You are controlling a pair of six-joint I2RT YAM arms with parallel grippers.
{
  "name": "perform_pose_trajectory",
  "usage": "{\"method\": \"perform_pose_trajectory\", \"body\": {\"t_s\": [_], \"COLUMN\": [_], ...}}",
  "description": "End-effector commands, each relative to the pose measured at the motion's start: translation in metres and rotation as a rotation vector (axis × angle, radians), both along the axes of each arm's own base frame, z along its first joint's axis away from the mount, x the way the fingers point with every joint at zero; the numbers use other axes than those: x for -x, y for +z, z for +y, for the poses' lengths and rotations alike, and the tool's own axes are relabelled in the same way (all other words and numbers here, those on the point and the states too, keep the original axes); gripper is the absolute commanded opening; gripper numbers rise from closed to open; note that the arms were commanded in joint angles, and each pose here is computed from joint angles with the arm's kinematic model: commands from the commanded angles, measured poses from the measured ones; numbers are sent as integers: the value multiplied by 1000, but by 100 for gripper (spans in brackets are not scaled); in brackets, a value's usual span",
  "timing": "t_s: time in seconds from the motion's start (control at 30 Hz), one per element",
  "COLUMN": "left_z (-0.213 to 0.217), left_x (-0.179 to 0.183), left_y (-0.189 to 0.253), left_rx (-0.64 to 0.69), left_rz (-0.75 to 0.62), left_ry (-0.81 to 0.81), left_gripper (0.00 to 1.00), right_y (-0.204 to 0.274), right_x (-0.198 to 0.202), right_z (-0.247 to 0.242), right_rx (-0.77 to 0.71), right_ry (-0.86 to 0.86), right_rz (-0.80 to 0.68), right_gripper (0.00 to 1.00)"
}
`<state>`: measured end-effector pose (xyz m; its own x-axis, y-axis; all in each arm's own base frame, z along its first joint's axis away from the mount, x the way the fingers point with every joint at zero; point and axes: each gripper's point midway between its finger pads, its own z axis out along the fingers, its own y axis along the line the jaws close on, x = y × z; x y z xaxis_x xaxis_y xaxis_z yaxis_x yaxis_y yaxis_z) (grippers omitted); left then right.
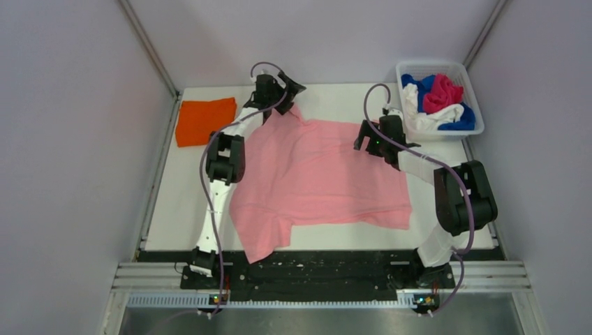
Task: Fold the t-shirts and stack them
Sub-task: Flatten out the tshirt
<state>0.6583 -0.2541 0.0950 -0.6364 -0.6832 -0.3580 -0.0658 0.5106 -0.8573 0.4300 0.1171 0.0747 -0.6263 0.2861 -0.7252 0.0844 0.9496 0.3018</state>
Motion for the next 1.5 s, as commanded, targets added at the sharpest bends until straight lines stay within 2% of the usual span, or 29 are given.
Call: {"method": "perform_pose_trajectory", "body": {"t_s": [0.0, 0.13, 0.27, 0.33, 0.43, 0.53, 0.7, 0.8, 0.9, 1.07, 1.17, 1.27, 1.37, 1.47], "left_z": [2, -22, -17, -22, -18, -14, -11, 10, 38, 65, 72, 73, 67, 72], "left_x": [-39, -43, -48, -51, -50, -39, 8, 55, 109, 199, 240, 264, 267, 267], "left_y": [34, 47, 65, 78, 86, 107, 171, 170, 150, 97, 71, 45, 24, -6], "left_rx": [55, 68, -67, -108, -171, -230, -320, -421, -510, -573, -582, -552, -536, -561], "left_rz": [-83, -137, -252, -344, -369, -380, -442, -338, -218, -71, -1, 73, 112, 259], "left_ry": [258, 252, 341, 317, 304, 260, 133, 94, 84, 27, -14, -49, -84, -68], "left_gripper": [98, 99, 98, 98, 98, 98, 98, 98, 98, 98, 99, 99, 99, 99], "right_y": [6, 11, 20, 24, 32, 41, 61, 62, 46, 16, 2, -10, -21, -33], "right_x": [-6, -5, -5, -3, 0, 3, 12, 27, 45, 66, 72, 75, 73, 72], "right_z": [-1, -4, -5, -6, -10, -11, -13, -14, -12, -7, -8, -8, -8, -8], "right_rx": [2, 10, 10, 13, 21, 21, 28, 12, -1, 7, 11, 10, 12, 25], "right_ry": [-17, -28, -33, -34, -44, -39, -26, -30, -15, 0, -7, -16, -31, -33], "right_rz": [-17, -20, -37, -40, -57, -77, -94, -79, -17, 61, 100, 134, 160, 194], "right_gripper": [99, 99, 99, 99, 99, 99, 99, 99, 99, 99, 99, 99, 99, 99]}}
